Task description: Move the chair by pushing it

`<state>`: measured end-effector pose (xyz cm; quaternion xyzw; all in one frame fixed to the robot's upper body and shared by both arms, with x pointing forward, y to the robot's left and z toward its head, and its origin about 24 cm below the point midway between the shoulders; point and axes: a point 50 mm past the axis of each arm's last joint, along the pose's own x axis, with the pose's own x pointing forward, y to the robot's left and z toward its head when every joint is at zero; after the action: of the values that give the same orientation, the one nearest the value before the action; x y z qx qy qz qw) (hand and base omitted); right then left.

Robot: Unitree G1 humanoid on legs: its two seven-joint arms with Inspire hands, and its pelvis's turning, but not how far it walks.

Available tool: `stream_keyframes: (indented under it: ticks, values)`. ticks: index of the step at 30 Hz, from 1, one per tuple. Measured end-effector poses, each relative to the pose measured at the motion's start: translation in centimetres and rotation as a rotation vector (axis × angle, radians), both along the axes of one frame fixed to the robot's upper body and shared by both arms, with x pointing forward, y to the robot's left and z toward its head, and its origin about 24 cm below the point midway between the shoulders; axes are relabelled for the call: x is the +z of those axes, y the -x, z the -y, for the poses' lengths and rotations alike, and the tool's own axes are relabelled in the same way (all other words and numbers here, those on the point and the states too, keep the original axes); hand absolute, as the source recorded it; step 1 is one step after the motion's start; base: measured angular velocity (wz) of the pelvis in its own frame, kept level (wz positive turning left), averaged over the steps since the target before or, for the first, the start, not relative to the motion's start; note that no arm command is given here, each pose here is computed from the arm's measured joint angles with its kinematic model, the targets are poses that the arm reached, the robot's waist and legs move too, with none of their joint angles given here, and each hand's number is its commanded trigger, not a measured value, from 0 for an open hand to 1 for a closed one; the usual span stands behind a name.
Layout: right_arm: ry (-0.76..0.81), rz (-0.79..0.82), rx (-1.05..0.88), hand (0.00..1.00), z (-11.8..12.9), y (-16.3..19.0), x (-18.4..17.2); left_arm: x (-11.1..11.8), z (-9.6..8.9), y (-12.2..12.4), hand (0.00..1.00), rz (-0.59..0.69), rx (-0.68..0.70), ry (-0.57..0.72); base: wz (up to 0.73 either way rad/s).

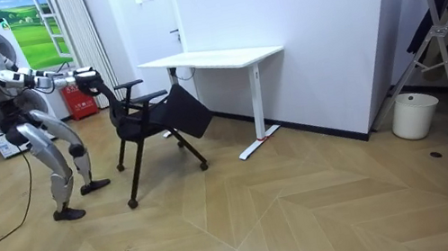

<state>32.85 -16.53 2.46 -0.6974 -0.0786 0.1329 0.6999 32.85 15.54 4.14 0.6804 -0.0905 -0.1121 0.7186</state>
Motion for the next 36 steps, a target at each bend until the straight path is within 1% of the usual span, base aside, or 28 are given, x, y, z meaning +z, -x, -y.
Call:
stream_keyframes:
  ticks: [9,14,19,23,29,32,36]
  values:
    - [0.003,-0.002,-0.010,1.00,0.5,0.2,-0.1,-0.2,0.6,0.2,1.00,-0.018,-0.005,0.007,0.00]
    - [-0.010,-0.042,-0.024,1.00,0.3,1.2,-1.5,-1.1,0.8,0.6,1.00,-0.058,-0.018,-0.012,0.03]
    - [-0.017,-0.031,-0.020,1.00,-0.3,1.1,-1.5,-1.1,0.3,0.5,1.00,-0.049,-0.014,-0.017,0.11]
    - [-0.013,-0.036,-0.014,1.00,-0.6,1.2,-1.7,-1.6,0.1,0.7,1.00,-0.070,0.002,-0.007,0.38]
    - [0.001,0.000,-0.021,1.00,-0.2,-0.3,0.1,-0.1,0.9,-0.4,1.00,-0.020,0.012,0.008,0.34]
    - [0.015,0.012,-0.021,1.00,0.0,-0.7,0.7,0.3,0.9,-0.6,1.00,-0.007,0.030,0.019,0.17]
    - [0.013,-0.006,-0.021,1.00,-0.2,-0.7,0.6,0.3,0.8,-0.7,1.00,-0.006,0.037,0.016,0.24]
